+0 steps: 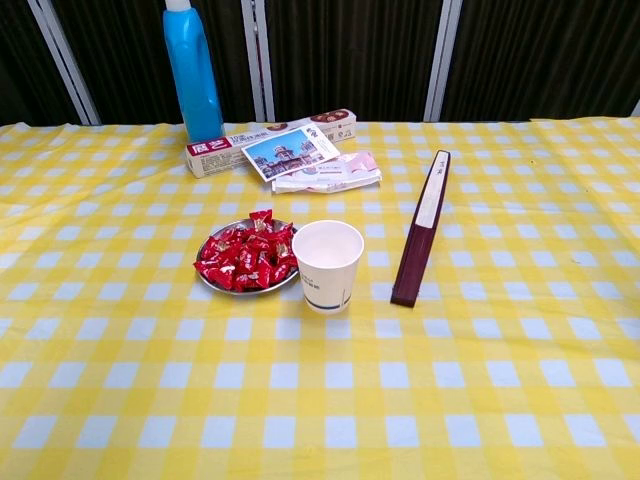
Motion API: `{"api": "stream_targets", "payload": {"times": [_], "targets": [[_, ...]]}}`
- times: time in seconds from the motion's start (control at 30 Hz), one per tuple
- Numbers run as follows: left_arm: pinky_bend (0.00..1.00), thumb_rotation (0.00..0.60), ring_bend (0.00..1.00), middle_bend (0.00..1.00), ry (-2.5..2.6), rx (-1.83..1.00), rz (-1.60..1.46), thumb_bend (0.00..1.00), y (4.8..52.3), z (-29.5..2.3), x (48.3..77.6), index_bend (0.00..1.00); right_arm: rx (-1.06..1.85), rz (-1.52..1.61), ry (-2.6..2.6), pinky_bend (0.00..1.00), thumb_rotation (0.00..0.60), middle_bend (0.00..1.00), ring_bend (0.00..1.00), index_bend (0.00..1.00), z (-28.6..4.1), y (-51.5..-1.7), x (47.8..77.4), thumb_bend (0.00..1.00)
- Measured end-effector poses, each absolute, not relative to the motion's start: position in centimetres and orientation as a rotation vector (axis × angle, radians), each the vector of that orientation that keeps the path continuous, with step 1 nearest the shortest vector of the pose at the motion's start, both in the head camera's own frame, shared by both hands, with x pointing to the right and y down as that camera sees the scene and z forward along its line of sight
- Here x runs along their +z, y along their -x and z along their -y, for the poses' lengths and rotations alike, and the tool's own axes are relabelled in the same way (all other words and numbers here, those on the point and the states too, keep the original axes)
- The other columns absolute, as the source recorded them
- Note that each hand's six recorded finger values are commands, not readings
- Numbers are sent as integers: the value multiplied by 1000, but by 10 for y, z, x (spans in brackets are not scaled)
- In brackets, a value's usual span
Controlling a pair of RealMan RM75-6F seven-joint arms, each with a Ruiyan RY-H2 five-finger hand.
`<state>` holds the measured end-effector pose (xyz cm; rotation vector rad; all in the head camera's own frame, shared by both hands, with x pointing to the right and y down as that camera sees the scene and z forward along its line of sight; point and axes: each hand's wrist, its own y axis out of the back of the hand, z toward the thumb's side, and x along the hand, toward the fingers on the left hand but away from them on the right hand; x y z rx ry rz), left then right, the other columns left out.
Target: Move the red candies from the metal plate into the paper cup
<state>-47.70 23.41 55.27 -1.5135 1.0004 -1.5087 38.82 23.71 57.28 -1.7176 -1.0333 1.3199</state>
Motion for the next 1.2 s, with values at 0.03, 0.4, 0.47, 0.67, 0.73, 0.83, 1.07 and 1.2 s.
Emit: {"api": "stream_targets", "payload": {"times": [0.03,0.4,0.47,0.67,0.73,0.83,1.07,1.2], "targets": [[29,600,0,0,1515,-1508,-1000,60,476,-233,553,0,1322,1034,1719,0,600,0,0,0,-237,-388,573,387],[641,600,534,65,1581,-1477,-923,85,440,-197,566,0,1321,1048,1744,0,600,0,0,0,-236,-389,573,388],[737,600,639,100,1606,-1466,-899,86,426,-184,571,5,1322,1056,1751,0,600,0,0,0,-235,-389,573,388],[852,600,769,148,1712,-1459,-799,101,380,-146,591,28,1320,1075,1765,0,600,0,0,0,-234,-390,571,387],[854,600,769,137,1735,-1454,-752,114,363,-136,598,52,1322,1083,1770,0,600,0,0,0,-234,-391,571,388],[854,600,759,120,1761,-1432,-665,150,332,-122,609,74,1326,1095,1778,0,600,0,0,0,-233,-392,571,388],[854,600,769,120,1806,-1424,-505,178,271,-108,641,88,1328,1126,1805,0,600,0,0,0,-230,-394,570,388],[854,600,769,125,1823,-1429,-431,179,240,-105,658,118,1327,1135,1816,0,600,0,0,0,-229,-394,569,388]]}}
